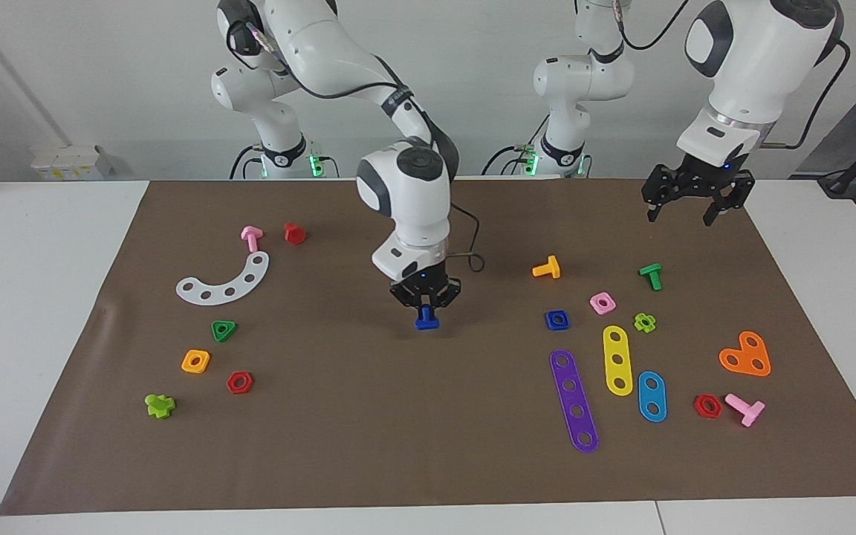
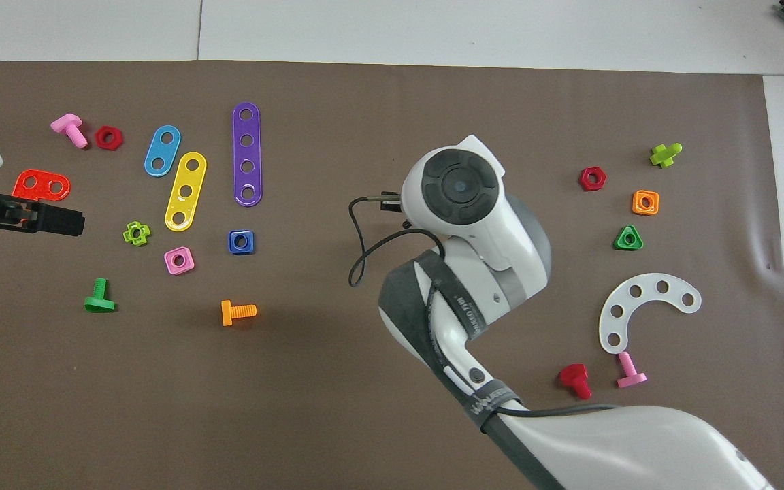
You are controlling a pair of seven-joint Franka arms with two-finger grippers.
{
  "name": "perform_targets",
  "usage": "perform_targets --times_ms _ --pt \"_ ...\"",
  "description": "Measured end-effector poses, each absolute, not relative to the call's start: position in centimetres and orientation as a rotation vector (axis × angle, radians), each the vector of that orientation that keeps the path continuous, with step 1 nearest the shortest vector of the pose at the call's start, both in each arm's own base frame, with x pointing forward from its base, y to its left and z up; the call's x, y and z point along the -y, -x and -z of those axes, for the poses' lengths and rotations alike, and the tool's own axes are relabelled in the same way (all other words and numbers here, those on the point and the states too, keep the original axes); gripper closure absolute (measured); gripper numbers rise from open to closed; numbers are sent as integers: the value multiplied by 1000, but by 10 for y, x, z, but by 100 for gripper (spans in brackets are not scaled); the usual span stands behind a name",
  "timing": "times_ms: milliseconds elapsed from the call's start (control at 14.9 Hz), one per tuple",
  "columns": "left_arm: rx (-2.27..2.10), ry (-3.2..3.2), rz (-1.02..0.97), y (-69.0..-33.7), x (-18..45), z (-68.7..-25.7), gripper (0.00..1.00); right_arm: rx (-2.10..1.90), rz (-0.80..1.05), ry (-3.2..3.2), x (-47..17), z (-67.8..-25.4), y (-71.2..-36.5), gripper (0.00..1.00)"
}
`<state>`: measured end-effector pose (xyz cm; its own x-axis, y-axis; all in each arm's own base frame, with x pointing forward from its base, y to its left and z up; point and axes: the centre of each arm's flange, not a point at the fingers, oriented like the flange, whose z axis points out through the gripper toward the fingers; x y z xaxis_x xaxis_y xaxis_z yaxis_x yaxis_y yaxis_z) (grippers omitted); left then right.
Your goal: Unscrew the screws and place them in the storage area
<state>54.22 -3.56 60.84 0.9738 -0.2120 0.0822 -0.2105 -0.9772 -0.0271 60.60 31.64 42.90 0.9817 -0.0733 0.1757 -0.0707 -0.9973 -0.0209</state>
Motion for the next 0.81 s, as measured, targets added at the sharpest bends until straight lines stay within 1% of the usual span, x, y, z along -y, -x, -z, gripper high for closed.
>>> perform_targets --times_ms 135,269,404,471,673,807 --pt "-325 3104 122 -540 33 -625 0 -64 228 3151 -251 -465 -614 81" --pt "-320 3107 109 -540 28 -634 0 -10 158 3183 -193 -471 -616 81" --pt "-325 3113 86 -539 23 -634 0 51 113 3196 -144 -452 -617 81" --pt "-327 3115 74 -538 22 -633 0 81 125 3194 -124 -436 -616 81" --pt "-336 3118 65 -538 24 -632 0 128 146 3189 -79 -382 -603 81" --pt "-340 3118 65 -538 25 -632 0 146 151 3188 -56 -357 -595 81"
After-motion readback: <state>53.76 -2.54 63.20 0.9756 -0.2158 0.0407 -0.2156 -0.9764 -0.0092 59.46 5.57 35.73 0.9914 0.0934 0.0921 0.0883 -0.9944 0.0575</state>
